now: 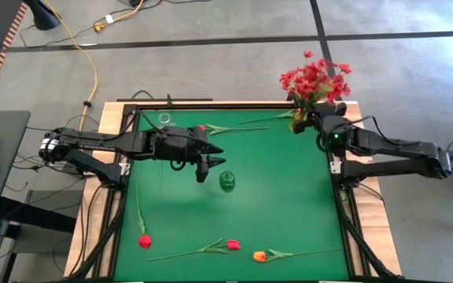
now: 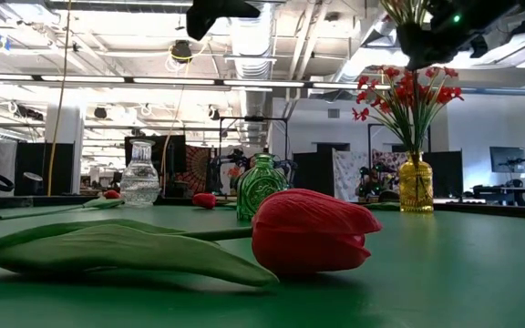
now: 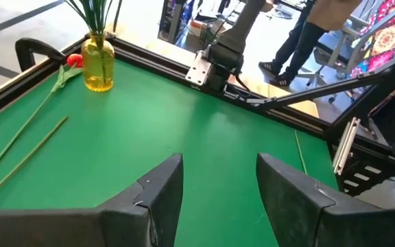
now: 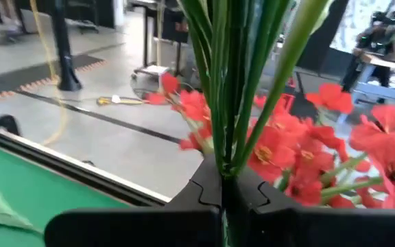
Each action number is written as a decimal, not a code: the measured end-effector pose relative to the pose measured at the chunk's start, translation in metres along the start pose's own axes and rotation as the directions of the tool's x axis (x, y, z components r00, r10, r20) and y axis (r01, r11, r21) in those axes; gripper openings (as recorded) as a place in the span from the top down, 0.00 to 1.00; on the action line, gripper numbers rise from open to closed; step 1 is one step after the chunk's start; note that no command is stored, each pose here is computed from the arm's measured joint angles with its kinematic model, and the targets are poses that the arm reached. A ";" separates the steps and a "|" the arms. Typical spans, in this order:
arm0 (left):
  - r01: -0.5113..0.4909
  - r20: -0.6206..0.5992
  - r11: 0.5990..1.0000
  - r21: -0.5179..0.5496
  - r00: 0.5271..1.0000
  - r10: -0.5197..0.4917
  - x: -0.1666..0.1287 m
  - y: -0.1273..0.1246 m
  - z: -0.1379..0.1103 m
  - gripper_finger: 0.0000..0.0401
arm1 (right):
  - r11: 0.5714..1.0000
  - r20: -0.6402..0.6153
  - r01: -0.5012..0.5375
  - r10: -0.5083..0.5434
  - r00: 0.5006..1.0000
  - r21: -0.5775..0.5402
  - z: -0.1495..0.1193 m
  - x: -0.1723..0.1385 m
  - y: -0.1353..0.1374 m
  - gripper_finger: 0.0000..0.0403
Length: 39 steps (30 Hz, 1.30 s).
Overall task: Sort flowers into vase by color
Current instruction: Put the red flowers into the yellow vase
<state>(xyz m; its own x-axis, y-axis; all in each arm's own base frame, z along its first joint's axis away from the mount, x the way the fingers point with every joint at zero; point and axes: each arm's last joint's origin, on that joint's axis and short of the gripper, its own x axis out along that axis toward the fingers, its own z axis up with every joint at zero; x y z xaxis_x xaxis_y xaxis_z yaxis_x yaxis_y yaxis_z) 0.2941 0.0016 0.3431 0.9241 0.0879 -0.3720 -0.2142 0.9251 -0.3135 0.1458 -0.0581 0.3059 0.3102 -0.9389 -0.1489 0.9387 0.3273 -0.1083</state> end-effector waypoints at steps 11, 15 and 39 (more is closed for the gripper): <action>-0.016 -0.031 1.000 -0.005 0.999 0.016 0.000 0.001 -0.003 0.57 | 0.997 0.026 0.069 -0.070 0.997 0.044 -0.009 0.023 -0.010 0.94; -0.017 -0.032 1.000 -0.018 0.999 0.016 0.000 0.001 -0.003 0.57 | 0.996 0.040 0.059 -0.062 0.997 0.066 -0.014 0.027 -0.011 0.94; -0.026 -0.053 0.999 -0.033 0.998 0.025 0.000 0.002 -0.005 0.57 | 0.981 -0.028 0.129 -0.126 0.992 0.147 -0.067 0.041 -0.016 0.94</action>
<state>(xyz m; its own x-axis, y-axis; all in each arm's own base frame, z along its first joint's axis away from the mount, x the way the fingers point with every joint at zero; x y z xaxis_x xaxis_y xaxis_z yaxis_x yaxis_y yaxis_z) 0.2920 0.0016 0.3376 0.9006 0.0910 -0.4251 -0.2489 0.9096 -0.3326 0.1336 -0.0949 0.2354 0.1848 -0.9694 -0.1619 0.9827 0.1840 0.0195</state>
